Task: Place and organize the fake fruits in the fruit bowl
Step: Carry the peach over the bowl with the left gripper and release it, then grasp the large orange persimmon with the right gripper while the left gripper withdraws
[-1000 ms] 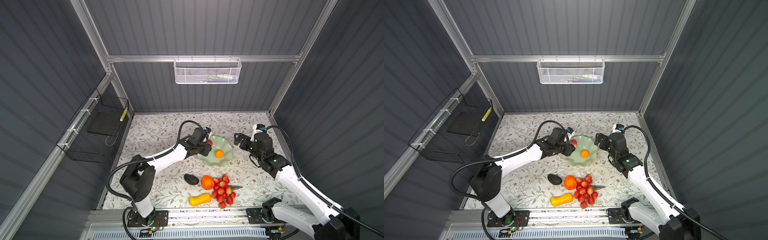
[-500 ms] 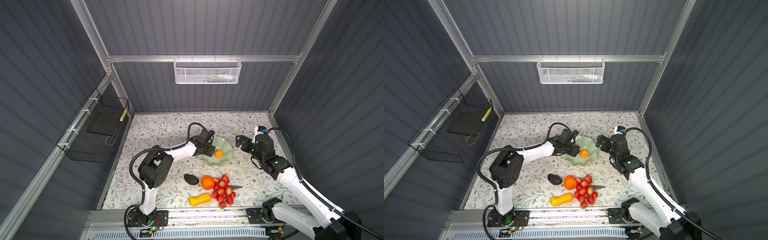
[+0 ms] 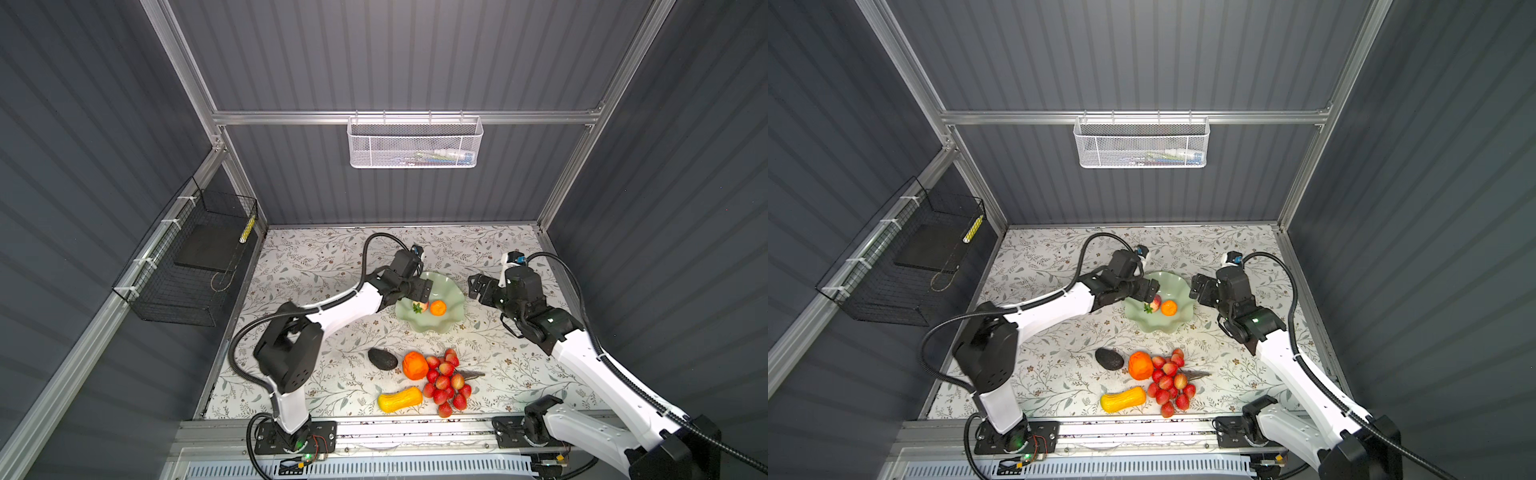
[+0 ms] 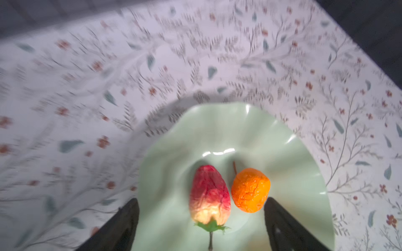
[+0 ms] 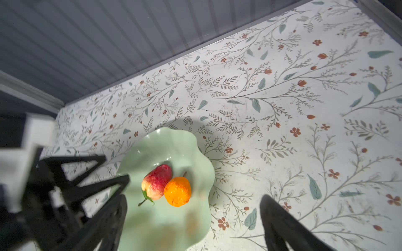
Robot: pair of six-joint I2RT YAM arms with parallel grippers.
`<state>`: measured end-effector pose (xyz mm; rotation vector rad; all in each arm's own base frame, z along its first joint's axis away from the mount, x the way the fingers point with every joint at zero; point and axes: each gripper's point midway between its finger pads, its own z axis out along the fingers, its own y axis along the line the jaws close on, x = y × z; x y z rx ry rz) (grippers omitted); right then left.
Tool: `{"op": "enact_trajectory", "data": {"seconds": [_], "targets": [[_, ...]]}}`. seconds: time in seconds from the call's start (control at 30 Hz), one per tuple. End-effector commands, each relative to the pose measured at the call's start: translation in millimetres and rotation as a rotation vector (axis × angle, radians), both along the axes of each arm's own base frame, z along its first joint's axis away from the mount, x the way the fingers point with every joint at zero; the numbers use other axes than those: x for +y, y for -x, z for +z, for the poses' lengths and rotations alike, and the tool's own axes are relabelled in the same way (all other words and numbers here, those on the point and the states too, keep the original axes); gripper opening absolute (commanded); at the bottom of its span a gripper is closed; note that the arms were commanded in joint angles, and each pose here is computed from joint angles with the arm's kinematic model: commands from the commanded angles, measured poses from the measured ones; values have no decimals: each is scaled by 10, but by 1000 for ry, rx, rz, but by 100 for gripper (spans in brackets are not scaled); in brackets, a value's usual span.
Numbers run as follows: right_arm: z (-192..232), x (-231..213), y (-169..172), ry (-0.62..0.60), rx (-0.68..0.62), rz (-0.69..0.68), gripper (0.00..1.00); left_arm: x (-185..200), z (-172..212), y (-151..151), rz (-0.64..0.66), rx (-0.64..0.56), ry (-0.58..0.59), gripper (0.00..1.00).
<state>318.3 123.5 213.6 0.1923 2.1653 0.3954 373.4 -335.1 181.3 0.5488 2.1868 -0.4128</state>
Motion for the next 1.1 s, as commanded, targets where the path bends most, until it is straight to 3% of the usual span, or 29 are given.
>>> {"op": "enact_trajectory", "data": {"seconds": [0.0, 0.1, 0.2, 0.33, 0.57, 0.77, 1.07], "targets": [[-129, 238, 173, 94, 80, 106, 91, 565, 674, -103, 240, -233, 23, 99], [-307, 559, 396, 104, 156, 209, 88, 1300, 744, -55, 465, -285, 33, 100], [-527, 892, 639, 133, 233, 305, 88, 2094, 525, 51, 671, -221, 119, 100], [-752, 1324, 988, 203, 316, 443, 88, 2645, 293, 335, 808, -192, 145, 100], [-1033, 1773, 1363, 336, 381, 586, 88, 2864, 116, 550, 880, -166, 148, 100], [-1252, 1764, 1392, 473, 423, 606, 87, 2854, 131, 538, 871, -161, 130, 100], [-1549, 1851, 1509, 509, 498, 669, 82, 2875, 111, 553, 870, -159, 107, 100]]}}
